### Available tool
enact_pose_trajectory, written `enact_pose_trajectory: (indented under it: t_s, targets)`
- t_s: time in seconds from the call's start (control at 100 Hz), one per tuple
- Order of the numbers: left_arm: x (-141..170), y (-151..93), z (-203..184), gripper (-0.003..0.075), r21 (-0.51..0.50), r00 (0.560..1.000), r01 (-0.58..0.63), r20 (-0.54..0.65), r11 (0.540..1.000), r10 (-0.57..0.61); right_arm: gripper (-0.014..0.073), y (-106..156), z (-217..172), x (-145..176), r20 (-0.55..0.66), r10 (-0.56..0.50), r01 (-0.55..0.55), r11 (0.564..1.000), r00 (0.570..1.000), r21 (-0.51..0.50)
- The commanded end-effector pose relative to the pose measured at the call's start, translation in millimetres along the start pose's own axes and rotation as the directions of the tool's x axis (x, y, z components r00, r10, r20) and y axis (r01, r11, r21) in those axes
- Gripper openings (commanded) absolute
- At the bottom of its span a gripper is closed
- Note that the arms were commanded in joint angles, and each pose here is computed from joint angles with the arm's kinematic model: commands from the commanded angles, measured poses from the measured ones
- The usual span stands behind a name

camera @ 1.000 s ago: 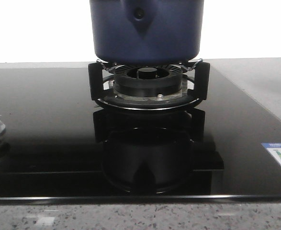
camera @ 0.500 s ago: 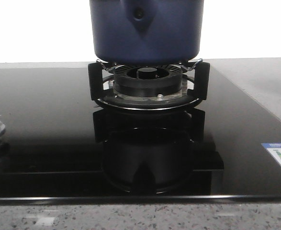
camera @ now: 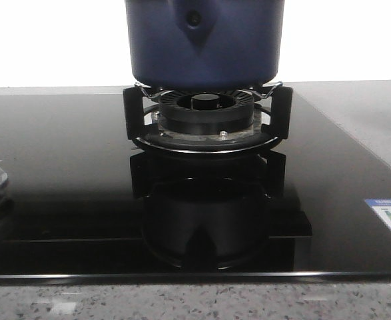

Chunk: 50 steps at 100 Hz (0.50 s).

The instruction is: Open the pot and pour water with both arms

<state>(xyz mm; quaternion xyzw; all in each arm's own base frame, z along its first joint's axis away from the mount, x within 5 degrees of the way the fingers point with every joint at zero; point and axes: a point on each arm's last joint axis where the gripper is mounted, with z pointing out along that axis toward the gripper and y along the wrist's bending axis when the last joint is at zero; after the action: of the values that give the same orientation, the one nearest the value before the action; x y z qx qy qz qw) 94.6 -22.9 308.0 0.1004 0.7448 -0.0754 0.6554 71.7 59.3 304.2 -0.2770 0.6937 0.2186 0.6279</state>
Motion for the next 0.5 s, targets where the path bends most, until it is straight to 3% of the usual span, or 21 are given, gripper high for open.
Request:
enact_pose_trajectory:
  t_s: [0.0, 0.22, 0.49]
  targets:
    - [-5, 10, -3, -0.0020, -0.112, 0.999, 0.024, 0.031, 0.993, -0.021, -0.0064, -3, -1, -7, 0.008, -0.033, 0.033, 0.999, 0.999, 0.029]
    - [38, 10, -15, -0.0020, -0.158, 0.987, 0.019, 0.158, 0.987, 0.006, -0.0064, -3, -1, -7, 0.008, -0.033, 0.033, 0.999, 0.999, 0.029]
    - [108, 6, -27, -0.0020, -0.157, 0.993, 0.054, 0.116, 0.986, -0.036, -0.0064, -3, -1, -7, 0.008, -0.033, 0.033, 0.999, 0.999, 0.029]
